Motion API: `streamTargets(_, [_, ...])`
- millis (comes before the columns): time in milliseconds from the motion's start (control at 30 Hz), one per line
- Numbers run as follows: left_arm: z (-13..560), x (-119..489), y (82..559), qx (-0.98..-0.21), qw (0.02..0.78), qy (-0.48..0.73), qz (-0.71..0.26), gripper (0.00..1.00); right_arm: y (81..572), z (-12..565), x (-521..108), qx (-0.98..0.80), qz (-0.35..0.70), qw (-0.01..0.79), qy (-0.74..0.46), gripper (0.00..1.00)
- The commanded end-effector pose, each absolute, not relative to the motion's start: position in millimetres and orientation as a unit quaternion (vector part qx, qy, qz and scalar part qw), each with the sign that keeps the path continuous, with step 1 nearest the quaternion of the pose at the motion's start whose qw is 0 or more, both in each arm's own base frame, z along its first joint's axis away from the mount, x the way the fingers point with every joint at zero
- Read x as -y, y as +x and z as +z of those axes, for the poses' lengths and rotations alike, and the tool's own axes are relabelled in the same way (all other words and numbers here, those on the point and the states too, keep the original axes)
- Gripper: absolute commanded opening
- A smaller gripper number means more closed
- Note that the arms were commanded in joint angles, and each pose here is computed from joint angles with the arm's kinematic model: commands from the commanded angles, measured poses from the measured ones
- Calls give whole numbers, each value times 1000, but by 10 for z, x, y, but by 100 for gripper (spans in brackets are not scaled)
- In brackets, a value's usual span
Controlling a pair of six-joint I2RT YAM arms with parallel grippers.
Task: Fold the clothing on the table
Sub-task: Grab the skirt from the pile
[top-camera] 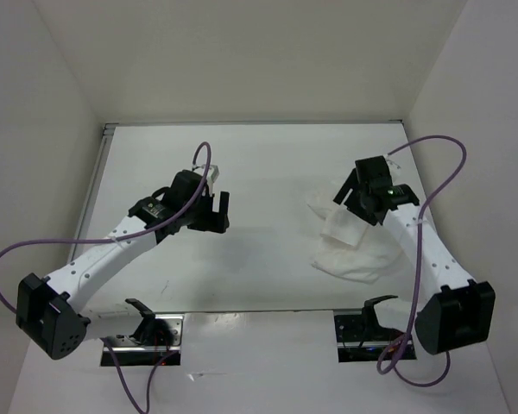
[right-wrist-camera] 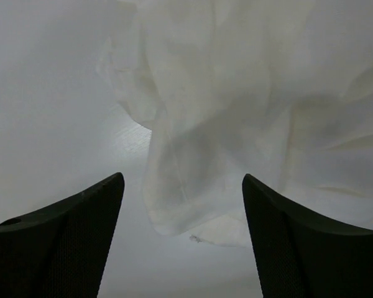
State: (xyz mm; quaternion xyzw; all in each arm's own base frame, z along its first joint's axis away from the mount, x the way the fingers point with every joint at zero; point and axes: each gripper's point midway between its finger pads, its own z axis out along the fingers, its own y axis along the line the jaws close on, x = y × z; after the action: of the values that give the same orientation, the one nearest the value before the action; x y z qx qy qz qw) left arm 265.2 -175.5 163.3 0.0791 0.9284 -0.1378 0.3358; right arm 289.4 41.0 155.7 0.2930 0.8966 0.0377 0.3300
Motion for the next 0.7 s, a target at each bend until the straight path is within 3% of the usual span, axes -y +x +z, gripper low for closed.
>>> streamTargets(0, [1847, 1804, 2739, -914, 367, 93, -146, 96, 3178, 1750, -677, -909, 81, 335, 236, 79])
streamTargets(333, [1806, 1713, 2720, -916, 372, 75, -131, 99, 3233, 1438, -1070, -954, -44, 255, 150, 57])
streamTargets(667, [1734, 1644, 2725, -920, 369, 64, -119, 99, 2977, 1512, -949, -940, -166, 248, 165, 51])
